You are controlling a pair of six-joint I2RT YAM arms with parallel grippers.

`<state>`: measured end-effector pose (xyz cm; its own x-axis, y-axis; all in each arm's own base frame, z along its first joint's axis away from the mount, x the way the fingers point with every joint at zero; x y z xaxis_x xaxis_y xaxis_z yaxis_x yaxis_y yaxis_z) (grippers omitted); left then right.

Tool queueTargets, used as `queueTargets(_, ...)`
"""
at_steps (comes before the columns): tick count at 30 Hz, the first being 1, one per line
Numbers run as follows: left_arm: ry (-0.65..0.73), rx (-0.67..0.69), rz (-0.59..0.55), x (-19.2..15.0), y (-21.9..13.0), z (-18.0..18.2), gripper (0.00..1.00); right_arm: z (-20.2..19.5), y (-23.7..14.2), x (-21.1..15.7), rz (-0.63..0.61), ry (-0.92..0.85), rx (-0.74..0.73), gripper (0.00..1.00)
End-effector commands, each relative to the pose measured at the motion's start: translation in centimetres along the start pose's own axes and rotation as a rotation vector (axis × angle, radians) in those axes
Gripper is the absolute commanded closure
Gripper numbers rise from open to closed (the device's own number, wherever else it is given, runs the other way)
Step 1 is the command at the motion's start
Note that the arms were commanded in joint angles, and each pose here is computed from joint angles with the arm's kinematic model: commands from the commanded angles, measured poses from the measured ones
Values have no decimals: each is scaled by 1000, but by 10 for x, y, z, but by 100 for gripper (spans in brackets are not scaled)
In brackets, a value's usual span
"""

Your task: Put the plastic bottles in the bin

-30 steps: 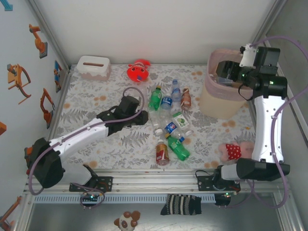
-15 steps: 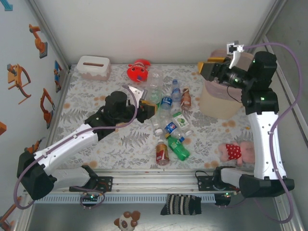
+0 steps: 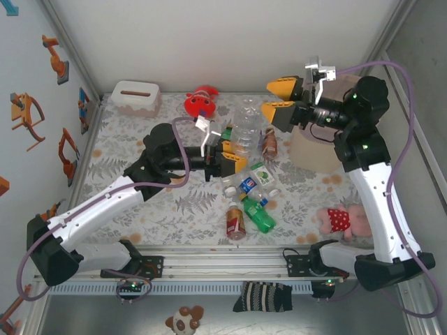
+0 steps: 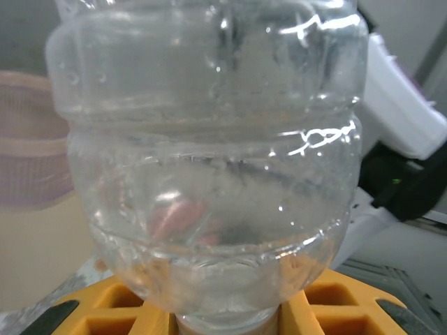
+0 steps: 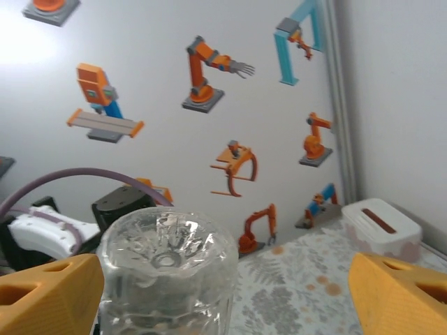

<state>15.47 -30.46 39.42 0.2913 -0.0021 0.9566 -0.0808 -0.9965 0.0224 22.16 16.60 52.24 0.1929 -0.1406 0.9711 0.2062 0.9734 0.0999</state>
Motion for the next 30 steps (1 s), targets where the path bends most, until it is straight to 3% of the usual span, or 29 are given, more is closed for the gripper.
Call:
queueTargets(1,84,-133,-30,19,2,-22,80,19,3,8,-26,-28,114,9)
queueTargets(10,101,-143,-39,23,2,-26,80,44,15,-2,20,-14,276,9)
queueTargets(21,113,-135,-47,27,3,-26,80,54,21,-20,56,-26,301,15)
queueTargets(30,120,-129,-54,28,4,-24,79,55,23,-21,58,-43,314,32)
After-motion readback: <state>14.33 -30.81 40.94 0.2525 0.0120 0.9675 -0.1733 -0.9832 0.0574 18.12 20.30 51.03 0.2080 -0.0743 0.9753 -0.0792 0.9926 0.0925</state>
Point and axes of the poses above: each hand's point on the last joint's axis, 136 mm out from that joint toward the fingers, its own y axis out along the fingers, its own z axis along the line the jaws close on, x = y × z, the point moved 6 cm from there along -y, back along the fingers, and after that the axes turned 1 degree about -y, right-handed, at the moved point
